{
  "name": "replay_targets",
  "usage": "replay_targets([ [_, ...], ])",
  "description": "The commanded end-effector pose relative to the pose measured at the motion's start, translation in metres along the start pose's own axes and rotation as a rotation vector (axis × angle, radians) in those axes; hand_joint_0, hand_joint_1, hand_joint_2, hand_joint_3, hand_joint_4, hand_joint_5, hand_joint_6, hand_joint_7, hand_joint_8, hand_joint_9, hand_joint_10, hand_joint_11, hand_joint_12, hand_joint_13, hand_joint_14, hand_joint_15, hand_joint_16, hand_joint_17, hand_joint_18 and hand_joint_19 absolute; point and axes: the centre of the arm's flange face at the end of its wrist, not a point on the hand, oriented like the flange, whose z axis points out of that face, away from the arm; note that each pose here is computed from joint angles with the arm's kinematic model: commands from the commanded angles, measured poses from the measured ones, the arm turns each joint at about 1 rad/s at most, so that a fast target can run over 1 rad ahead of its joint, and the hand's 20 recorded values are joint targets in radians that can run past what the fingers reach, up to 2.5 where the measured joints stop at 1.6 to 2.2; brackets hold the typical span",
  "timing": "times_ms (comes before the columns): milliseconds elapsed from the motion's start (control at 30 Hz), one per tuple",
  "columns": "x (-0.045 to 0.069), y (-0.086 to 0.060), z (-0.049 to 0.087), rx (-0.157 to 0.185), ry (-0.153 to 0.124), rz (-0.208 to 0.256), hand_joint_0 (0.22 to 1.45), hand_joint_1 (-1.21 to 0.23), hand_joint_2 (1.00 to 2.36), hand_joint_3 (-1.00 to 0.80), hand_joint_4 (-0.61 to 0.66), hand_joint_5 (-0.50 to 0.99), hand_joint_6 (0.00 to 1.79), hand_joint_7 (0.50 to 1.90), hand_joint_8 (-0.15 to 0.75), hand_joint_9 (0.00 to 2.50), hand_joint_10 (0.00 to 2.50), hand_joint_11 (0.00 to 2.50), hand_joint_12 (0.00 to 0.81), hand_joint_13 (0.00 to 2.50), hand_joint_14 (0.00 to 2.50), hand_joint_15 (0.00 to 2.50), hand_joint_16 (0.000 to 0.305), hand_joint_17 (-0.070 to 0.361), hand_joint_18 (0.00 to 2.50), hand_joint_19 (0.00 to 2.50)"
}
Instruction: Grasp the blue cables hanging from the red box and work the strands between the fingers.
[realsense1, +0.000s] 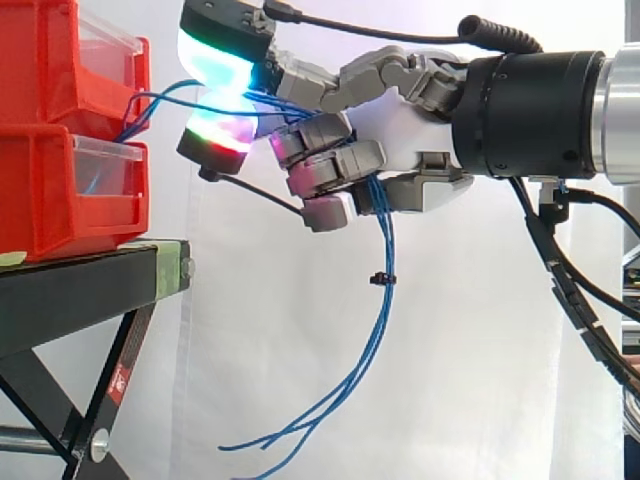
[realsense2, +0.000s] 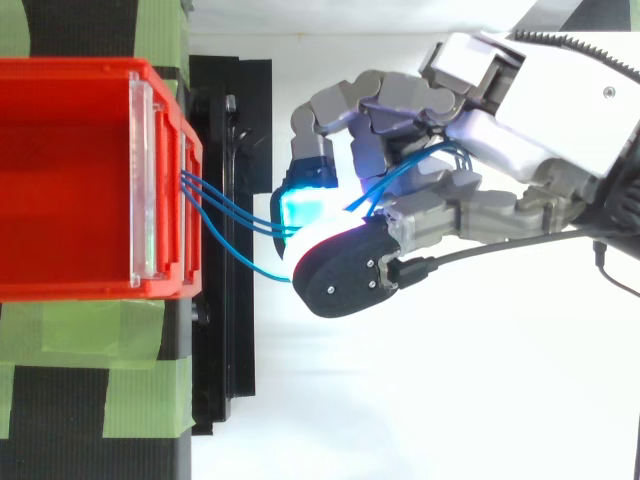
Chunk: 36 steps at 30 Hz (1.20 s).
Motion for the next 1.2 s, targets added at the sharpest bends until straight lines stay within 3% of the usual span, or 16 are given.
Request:
replay_targets([
  [0,-0.001,0.0,0.001,-0.001,-0.006,0.002,0.82,-0.65,1.0,-0.94,0.22,0.21,0.74,1.24,0.376,0.67,2.5,2.46,0.418,1.0,2.5,1.32,0.045,0.102,1.37,1.28],
  [267,0.0,0.016,0.009,-0.018,-0.024,-0.008,0.76,-0.62,1.0,-1.0,0.25,0.2,0.61,1.26,0.376,0.67,2.5,2.46,0.418,1.0,2.5,1.32,0.045,0.102,1.37,1.28],
  [333,0.002,0.02,0.01,-0.019,-0.029,-0.05,0.75,-0.61,1.0,-1.0,0.26,0.2,0.57,1.26,0.376,0.67,2.5,2.46,0.418,1.0,2.5,1.32,0.045,0.102,1.37,1.28],
  [367,0.003,0.02,0.009,-0.016,-0.037,-0.094,0.75,-0.61,1.0,-1.0,0.26,0.21,0.54,1.27,0.376,0.67,2.5,2.46,0.418,1.0,2.5,1.32,0.045,0.102,1.37,1.28],
  [433,0.003,0.021,0.009,-0.015,-0.048,-0.105,0.75,-0.61,1.0,-1.0,0.26,0.21,0.53,1.27,0.376,0.67,2.5,2.46,0.418,1.0,2.5,1.32,0.045,0.102,1.37,1.28],
  [767,0.004,0.026,0.012,-0.025,-0.058,-0.115,0.77,-0.63,1.0,-1.0,0.25,0.2,0.52,1.29,0.376,0.67,2.5,2.46,0.418,1.0,2.5,1.32,0.045,0.102,1.37,1.28],
  [1033,0.006,0.026,0.011,-0.025,-0.054,-0.113,0.74,-0.68,1.0,-1.0,0.26,0.03,0.85,1.16,0.376,0.67,2.5,2.46,0.418,1.0,2.5,1.32,0.045,0.102,1.37,1.28],
  [1167,0.009,0.027,0.009,-0.023,-0.047,-0.117,0.8,-0.75,1.0,-1.0,0.27,-0.09,0.99,1.11,0.376,0.67,2.5,2.46,0.418,1.0,2.5,1.32,0.045,0.102,1.37,1.28],
])
